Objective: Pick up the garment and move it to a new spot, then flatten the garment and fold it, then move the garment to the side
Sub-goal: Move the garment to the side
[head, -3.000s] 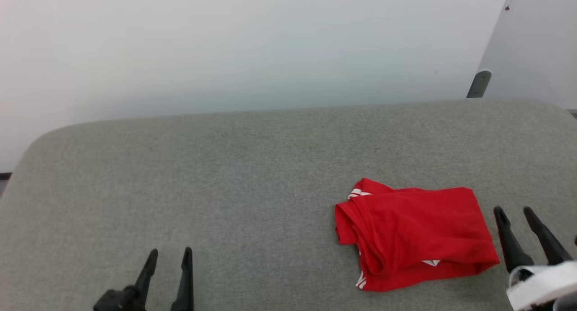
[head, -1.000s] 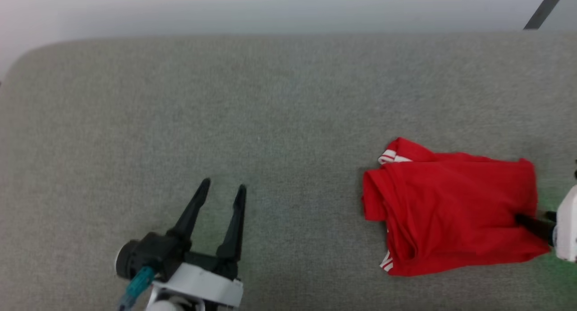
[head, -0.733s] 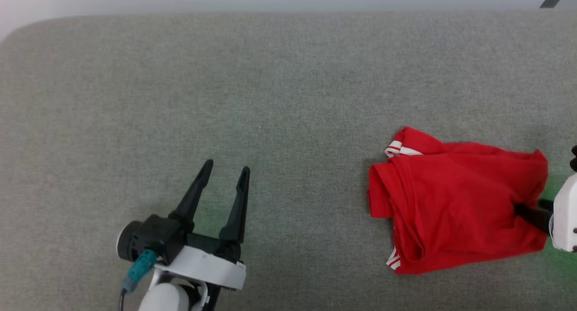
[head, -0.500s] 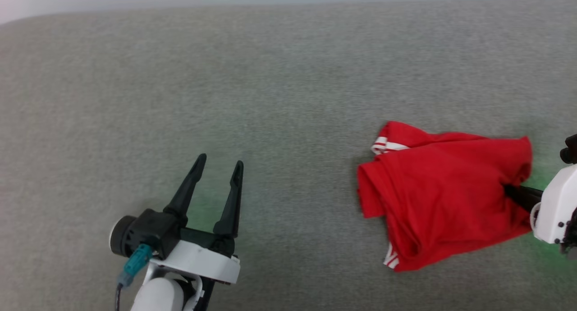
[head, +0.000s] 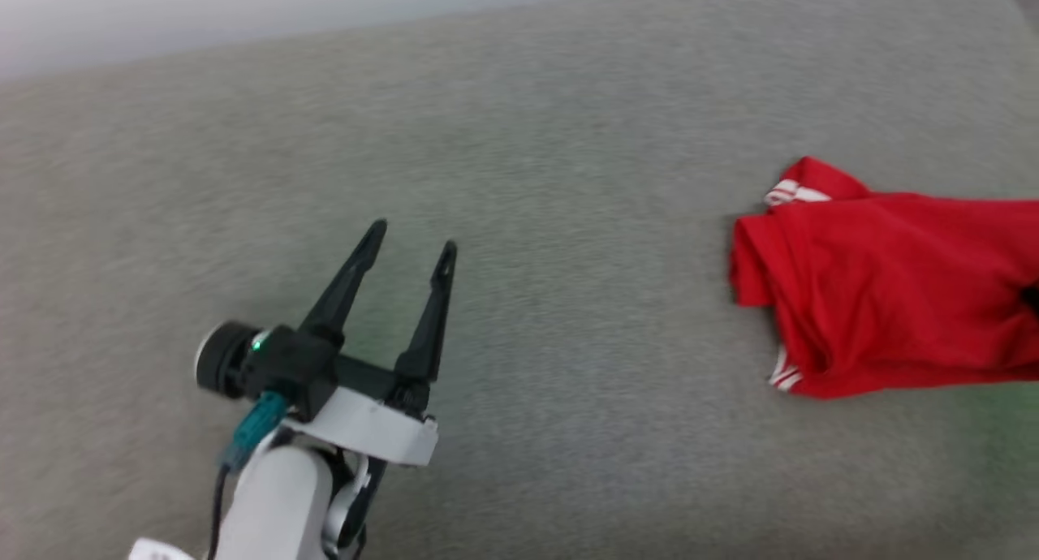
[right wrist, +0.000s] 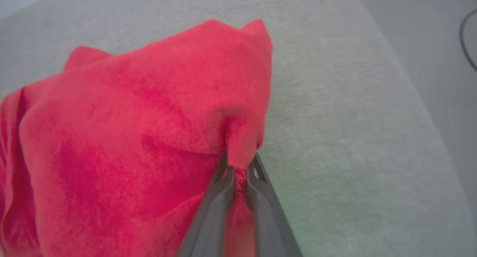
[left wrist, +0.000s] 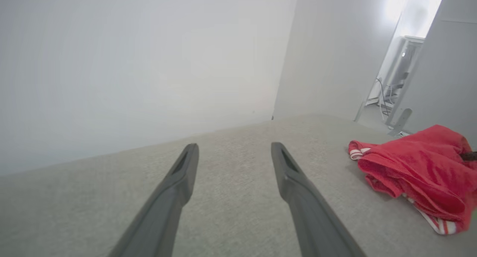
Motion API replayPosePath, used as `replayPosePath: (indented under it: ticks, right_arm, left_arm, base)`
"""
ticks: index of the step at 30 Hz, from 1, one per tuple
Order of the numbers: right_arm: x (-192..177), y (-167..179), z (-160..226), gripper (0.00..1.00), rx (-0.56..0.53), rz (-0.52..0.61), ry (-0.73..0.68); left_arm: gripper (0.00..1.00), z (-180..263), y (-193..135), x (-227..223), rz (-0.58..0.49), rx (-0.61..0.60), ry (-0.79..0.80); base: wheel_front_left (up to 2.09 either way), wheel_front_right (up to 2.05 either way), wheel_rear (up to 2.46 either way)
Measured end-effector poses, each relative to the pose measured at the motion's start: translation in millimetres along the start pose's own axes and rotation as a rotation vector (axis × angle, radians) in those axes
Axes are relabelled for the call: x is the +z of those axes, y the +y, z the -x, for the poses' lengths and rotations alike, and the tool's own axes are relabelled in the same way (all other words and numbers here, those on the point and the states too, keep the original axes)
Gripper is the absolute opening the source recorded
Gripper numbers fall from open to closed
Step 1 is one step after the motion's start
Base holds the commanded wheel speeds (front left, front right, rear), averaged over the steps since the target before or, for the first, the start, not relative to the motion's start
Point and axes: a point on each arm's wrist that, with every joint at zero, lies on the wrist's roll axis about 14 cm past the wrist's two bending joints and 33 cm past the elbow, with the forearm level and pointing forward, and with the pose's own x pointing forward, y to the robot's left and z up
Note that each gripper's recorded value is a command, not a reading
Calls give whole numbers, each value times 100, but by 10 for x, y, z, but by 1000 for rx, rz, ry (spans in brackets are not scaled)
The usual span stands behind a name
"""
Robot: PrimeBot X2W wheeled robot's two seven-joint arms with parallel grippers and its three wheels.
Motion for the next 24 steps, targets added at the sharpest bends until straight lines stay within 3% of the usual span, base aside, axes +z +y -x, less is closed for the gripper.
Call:
replayPosePath:
  ticks: [6,12,18,24]
  right_arm:
    - [338,-573,270,0,-151,-53,-138]
    - [667,-893,263,0,-275,20,-215]
    - [869,-934,-40,0,-339,127,-211]
    - [788,-1091,-256,0,-420,246,-122]
  left_arm:
    - [100,-397,-328,22,-31,-159,-40]
    - [100,-740,-358,48,-47,-222,-98]
    - [100,-908,-240,-75,-67,-233,-120]
    - [100,-938,-140,-195,-71,-229,-117]
  base:
    - [0,0,0]
    - [0,0,0]
    - [0,0,0]
    - [0,0,0]
